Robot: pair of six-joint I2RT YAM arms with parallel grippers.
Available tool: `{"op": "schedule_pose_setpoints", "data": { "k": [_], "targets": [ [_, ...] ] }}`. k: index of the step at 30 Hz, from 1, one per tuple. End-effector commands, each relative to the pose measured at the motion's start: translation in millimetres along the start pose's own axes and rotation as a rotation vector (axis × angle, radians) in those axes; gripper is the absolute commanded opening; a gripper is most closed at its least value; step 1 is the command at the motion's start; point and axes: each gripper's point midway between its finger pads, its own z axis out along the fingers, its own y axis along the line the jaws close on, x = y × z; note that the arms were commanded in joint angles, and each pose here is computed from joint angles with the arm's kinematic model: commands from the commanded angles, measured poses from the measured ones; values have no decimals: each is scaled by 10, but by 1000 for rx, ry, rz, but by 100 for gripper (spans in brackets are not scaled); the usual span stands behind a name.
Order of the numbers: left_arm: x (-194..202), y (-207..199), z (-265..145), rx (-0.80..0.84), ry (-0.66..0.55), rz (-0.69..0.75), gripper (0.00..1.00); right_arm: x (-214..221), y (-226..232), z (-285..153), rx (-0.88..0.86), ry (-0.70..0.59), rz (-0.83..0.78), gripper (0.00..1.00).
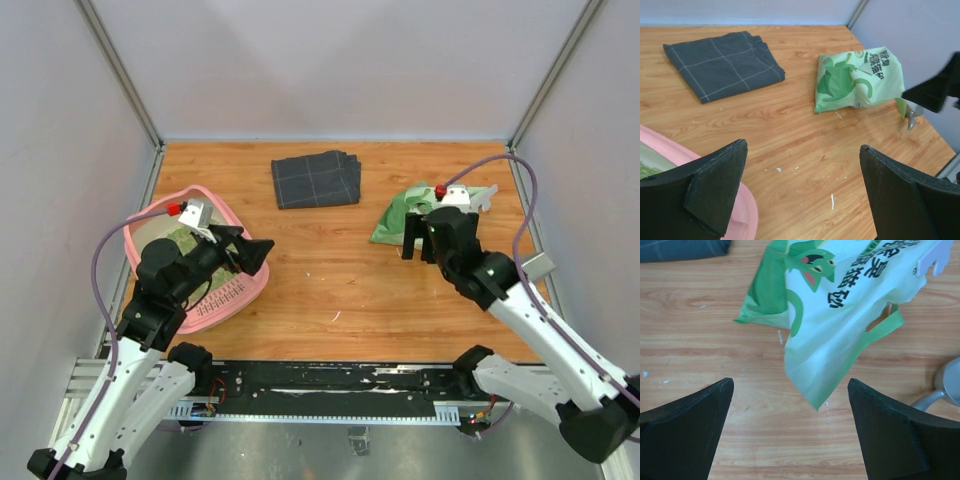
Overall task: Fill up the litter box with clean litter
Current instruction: Move the cat litter bag to the center of the board.
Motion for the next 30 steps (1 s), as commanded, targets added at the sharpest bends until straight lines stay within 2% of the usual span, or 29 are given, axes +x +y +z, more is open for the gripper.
{"op": "schedule_pose_setpoints", "data": {
  "k": [1, 5, 9, 14, 17, 21, 24, 28, 29, 30],
  "targets": [
    [-39, -141, -2, 88, -18, 14, 98, 2, -420, 181, 275, 51, 31, 98],
    [-34, -139, -7, 90, -16, 30, 89, -21, -689, 321, 361, 59, 171, 87],
    [-27, -155, -1, 102, -19, 28, 83, -108, -684, 517, 262, 41, 318, 69],
    [-23, -109, 33, 75, -7, 21, 81, -143, -602, 652, 208, 54, 366, 59],
    [-50, -73, 59, 44, 0, 28, 71, -87, -609, 705, 220, 73, 382, 55],
    [-56, -136, 123, 45, 35, 49, 70, -39, -594, 760, 223, 87, 401, 49],
    [-108, -214, 155, 57, 36, 48, 67, -59, -520, 775, 185, 93, 409, 35],
    [-216, -267, 158, 41, 22, 63, 66, -71, -377, 766, 104, 117, 406, 6],
    [-231, -270, 159, 38, 19, 64, 66, -70, -323, 758, 74, 126, 405, 1],
    [-236, -270, 165, 35, 19, 60, 65, -77, -268, 744, 43, 133, 407, 1]
  ]
}}
